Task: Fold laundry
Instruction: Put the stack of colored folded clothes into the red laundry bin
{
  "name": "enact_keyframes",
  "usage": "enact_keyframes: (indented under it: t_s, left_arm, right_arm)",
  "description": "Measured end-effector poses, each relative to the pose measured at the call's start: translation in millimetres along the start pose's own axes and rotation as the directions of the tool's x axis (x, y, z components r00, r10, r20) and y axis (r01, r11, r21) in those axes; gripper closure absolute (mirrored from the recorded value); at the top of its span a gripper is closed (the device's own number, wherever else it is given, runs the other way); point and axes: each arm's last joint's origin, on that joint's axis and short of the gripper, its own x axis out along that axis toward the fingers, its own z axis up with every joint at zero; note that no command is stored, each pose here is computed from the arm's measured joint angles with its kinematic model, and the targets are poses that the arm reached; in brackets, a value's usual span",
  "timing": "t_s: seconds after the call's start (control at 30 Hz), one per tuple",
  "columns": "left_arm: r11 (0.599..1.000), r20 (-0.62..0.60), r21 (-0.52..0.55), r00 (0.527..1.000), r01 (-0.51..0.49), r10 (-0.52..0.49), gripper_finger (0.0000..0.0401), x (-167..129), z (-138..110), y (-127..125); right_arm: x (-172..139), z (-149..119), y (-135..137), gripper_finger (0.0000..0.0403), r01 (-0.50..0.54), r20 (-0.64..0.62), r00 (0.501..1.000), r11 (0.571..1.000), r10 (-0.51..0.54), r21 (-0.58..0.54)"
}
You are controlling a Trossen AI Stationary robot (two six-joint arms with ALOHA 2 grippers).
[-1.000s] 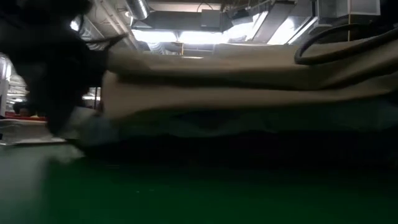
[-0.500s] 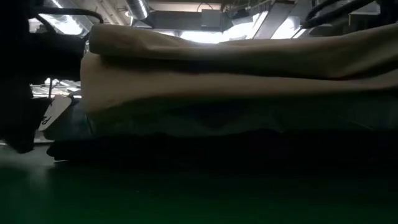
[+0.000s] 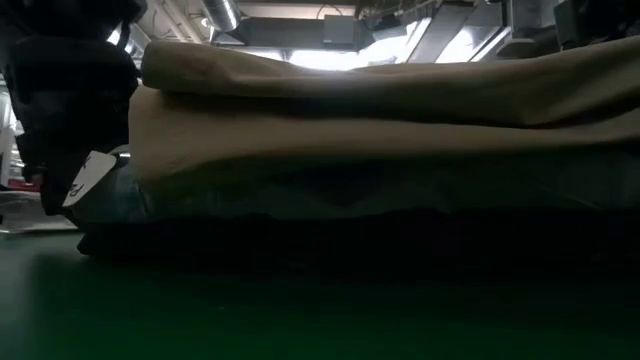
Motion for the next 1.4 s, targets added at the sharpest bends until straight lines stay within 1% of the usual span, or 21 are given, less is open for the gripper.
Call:
enact_keyframes:
  t_s: [0.33,0.47,0.63,0.9,1.13,1.2,1.27,1.33,1.4]
  left_arm:
    - [1.0,0.049,0.016,0.999,0.014,-0.015,0.0241,0.1,3.8,-1.9]
    - [1.0,0.11,0.01,0.994,0.025,-0.026,0.0241,-0.1,7.0,-4.4]
    - [1.0,0.19,0.005,0.982,-0.024,0.022,0.0241,-0.1,9.0,-2.6]
    - [0.997,0.209,0.005,0.975,-0.076,0.073,0.0241,14.7,6.4,2.0]
    - [0.999,0.231,0.0,0.972,-0.04,0.039,0.0242,21.4,7.4,-0.7]
    - [0.999,0.229,0.001,0.973,-0.042,0.041,0.0252,21.5,7.2,-0.5]
    - [0.999,0.225,0.001,0.973,-0.043,0.041,0.0273,21.6,7.0,-0.4]
    - [0.999,0.222,0.003,0.974,-0.043,0.041,0.03,21.7,6.9,-0.3]
    - [0.998,0.22,0.029,0.975,-0.048,0.041,0.0326,21.9,6.8,-0.2]
  right_arm:
    - [0.0,-0.1,0.0,0.0236,-0.001,-0.001,1.0,1.0,0.001,0.005]
    - [0.0,-0.2,0.1,0.0236,-0.002,-0.003,1.0,1.0,0.002,0.005]
    - [-0.1,-0.6,0.4,0.0236,-0.011,-0.016,1.0,1.0,0.011,0.006]
    - [-0.2,-0.1,1.1,0.0236,-0.019,-0.012,1.0,1.0,0.019,0.009]
    - [-2.3,0.0,1.6,0.0236,-0.037,-0.03,0.999,0.999,0.038,0.026]
    - [-8.0,0.6,0.2,0.0236,-0.037,-0.031,0.999,0.998,0.039,0.047]
    - [-17.7,0.0,-4.6,0.0236,-0.042,-0.029,0.999,0.996,0.044,0.079]
    - [-31.3,-0.9,-12.4,0.0236,-0.069,0.012,0.998,0.991,0.068,0.116]
    - [-41.7,-4.2,-22.6,0.0236,-0.092,0.06,0.995,0.986,0.084,0.137]
